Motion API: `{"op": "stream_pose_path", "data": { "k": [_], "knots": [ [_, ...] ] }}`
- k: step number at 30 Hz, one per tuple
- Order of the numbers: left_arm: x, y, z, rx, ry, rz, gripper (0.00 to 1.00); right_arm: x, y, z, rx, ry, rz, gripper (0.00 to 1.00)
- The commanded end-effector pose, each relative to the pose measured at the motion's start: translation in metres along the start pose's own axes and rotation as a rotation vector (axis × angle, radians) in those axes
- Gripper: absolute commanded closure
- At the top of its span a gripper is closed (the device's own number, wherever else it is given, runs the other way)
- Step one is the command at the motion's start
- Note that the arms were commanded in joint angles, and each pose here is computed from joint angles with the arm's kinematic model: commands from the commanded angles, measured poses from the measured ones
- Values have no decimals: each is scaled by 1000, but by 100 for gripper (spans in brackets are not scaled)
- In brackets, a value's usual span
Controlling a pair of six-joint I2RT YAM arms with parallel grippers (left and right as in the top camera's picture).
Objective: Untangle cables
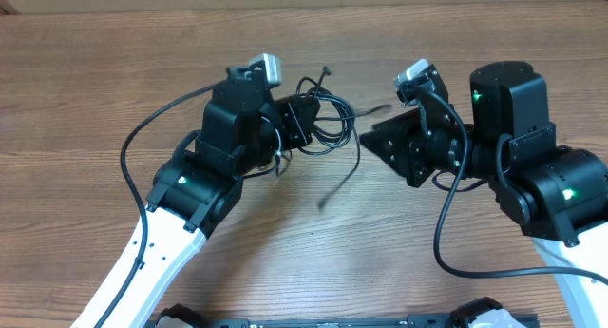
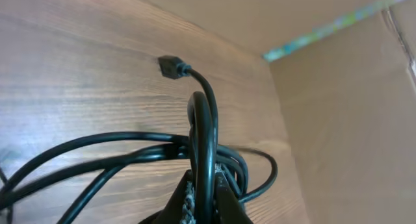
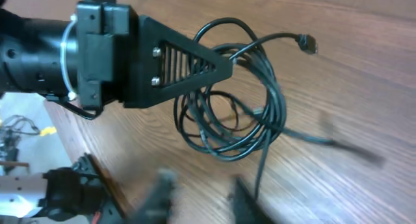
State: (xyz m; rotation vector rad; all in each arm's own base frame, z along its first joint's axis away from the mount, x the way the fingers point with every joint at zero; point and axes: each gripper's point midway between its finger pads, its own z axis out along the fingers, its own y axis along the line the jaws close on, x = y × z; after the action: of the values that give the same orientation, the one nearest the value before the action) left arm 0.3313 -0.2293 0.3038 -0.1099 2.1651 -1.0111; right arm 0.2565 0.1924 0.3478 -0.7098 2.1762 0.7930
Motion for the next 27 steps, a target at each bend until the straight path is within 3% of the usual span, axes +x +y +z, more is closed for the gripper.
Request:
{"op": "stream_pose_path", "data": {
  "k": [1,3,7,18,19,20,21,22,27],
  "knots": [
    [10,-33,-4,179,51,360,96,-10,-4,-11,61,-39,-21,48],
    [16,-56,-10,316,63,500,96,-9,-8,-12,82,-37,-17,38],
    [22,-81,-21,476,44,672,96,-3,-20,-13,150,-13,-4,36],
    [-8,-81,-37,500,-52,698,96,21,-28,-15,199,81,35,37],
    [-10,-83,-39,513,-59,704,96,23,-27,-15,197,89,39,43],
    [-13,-87,-44,542,-74,715,96,24,-23,-13,168,93,42,70],
    [-13,-88,-44,543,-76,716,96,24,-19,-13,146,92,42,76],
    [-14,-88,-44,544,-78,717,96,24,-12,-11,104,93,46,94],
    [-20,-82,-44,520,-92,711,96,32,-10,-11,93,126,64,96]
  ]
}}
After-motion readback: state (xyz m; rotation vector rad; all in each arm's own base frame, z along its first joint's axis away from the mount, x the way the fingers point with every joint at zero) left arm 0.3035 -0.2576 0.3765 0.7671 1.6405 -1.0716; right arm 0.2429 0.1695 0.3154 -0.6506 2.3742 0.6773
